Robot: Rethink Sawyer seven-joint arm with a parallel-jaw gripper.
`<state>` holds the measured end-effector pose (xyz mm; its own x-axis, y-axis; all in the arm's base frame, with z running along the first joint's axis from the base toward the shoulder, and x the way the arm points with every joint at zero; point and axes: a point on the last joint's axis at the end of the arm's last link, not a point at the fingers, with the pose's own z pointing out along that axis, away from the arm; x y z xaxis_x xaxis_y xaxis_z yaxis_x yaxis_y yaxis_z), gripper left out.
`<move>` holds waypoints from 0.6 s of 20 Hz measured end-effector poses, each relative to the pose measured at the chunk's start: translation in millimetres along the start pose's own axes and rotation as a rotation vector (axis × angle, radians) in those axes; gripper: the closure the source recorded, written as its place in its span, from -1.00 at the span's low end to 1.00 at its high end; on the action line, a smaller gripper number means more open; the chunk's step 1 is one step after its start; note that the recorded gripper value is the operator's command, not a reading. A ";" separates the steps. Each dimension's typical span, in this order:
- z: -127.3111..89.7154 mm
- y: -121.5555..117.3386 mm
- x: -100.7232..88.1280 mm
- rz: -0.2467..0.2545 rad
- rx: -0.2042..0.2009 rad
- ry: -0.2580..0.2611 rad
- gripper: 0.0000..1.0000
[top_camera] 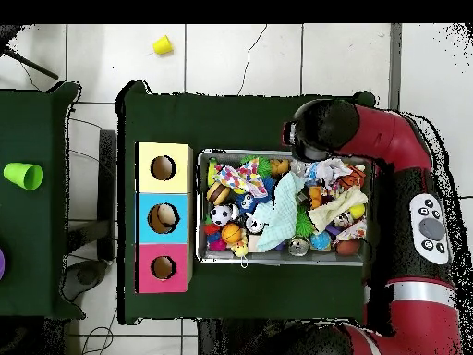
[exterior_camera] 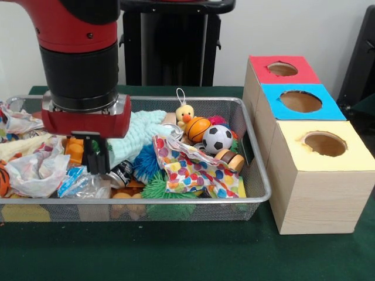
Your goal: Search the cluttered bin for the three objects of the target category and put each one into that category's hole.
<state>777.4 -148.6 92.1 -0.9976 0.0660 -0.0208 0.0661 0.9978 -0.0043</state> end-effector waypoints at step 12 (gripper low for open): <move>6.4 -4.9 -5.7 0.004 0.007 -0.008 1.00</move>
<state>782.9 -153.8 85.8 -0.9972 0.0695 -0.0292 0.0699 0.9975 -0.0108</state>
